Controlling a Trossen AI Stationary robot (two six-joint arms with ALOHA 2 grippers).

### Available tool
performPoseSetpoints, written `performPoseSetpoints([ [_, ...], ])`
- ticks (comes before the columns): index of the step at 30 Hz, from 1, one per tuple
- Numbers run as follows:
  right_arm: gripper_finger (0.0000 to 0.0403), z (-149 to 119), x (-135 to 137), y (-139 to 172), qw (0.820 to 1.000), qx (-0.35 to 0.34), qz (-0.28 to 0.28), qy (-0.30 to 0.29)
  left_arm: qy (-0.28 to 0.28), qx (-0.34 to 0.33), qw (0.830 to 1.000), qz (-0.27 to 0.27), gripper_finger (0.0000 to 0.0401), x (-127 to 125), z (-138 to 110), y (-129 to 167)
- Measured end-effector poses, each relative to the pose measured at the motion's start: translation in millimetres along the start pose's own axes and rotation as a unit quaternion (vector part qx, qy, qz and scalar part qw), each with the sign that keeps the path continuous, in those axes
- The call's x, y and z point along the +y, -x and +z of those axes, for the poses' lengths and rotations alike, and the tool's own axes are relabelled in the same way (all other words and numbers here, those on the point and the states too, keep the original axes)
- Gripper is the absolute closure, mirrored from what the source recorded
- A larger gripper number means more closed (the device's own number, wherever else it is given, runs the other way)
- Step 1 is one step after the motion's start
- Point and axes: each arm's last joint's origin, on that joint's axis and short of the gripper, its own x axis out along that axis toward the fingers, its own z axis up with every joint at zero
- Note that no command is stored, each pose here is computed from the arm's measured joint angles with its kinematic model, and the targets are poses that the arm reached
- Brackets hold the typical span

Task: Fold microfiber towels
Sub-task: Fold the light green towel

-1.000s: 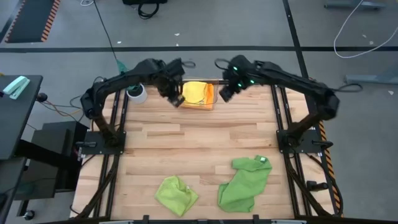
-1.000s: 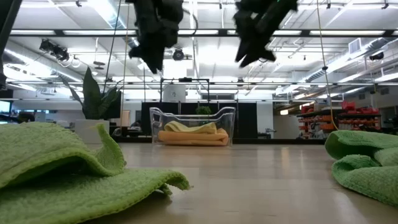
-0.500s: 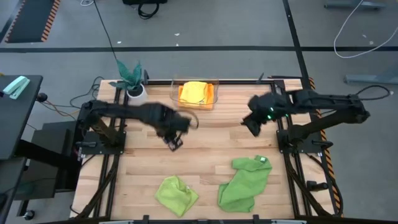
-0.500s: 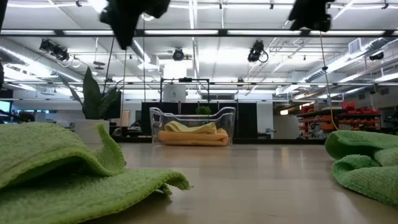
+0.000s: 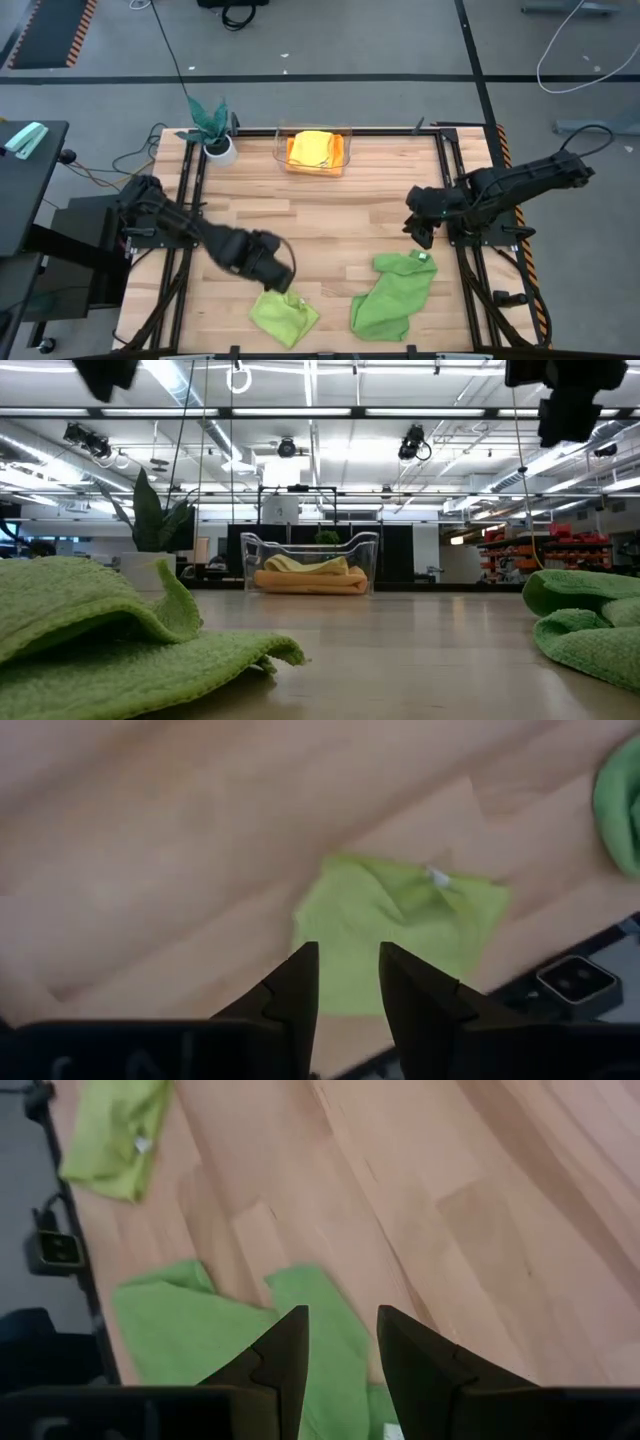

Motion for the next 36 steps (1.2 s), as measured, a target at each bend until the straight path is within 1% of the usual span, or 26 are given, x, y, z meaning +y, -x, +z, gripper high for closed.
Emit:
performPoseSetpoints([
  [5, 0.0274, -4.7, -2.7, -7.1, 1.0, 0.01, -0.007, 0.003, 0.054, 0.014, 0.998, -0.028, 0.0287, -1.1, -28.7, -15.4],
  [10, 0.0274, -3.8, -1.8, -7.6, 1.0, 0.004, -0.002, 0.003, 0.1, 0.03, 0.993, -0.058, 0.0291, 0.5, -44.3, -37.9],
  [14, 0.0274, -2.3, -0.4, -7.5, 1.0, -0.003, 0.005, 0.003, 0.142, 0.049, 0.988, -0.044, 0.0291, 10.0, -51.4, -58.0],
  [16, 0.0274, -1.6, 0.3, -7.5, 1.0, -0.007, 0.009, 0.003, 0.158, 0.053, 0.986, -0.027, 0.0291, 16.6, -52.7, -66.2],
  [21, 0.0274, -0.3, 1.6, -7.6, 1.0, -0.013, 0.015, 0.001, 0.162, 0.046, 0.986, -0.005, 0.0286, 27.9, -50.0, -81.8],
  [25, 0.0274, -0.1, 1.8, -7.5, 1.0, -0.014, 0.016, 0.001, 0.168, 0.048, 0.984, -0.02, 0.0278, 31.5, -45.8, -94.7],
  [28, 0.0274, -0.1, 1.8, -7.5, 1.0, -0.014, 0.016, 0.001, 0.163, 0.055, 0.984, -0.049, 0.0272, 32.8, -44.5, -105.4],
  [30, 0.0274, -0.1, 1.8, -7.5, 1.0, -0.014, 0.016, 0.001, 0.166, 0.057, 0.983, -0.058, 0.0269, 35.4, -43.0, -112.0],
  [36, 0.0274, -0.1, 1.8, -7.5, 1.0, -0.014, 0.016, 0.001, 0.179, 0.053, 0.982, -0.042, 0.0269, 46.1, -41.0, -122.8],
])
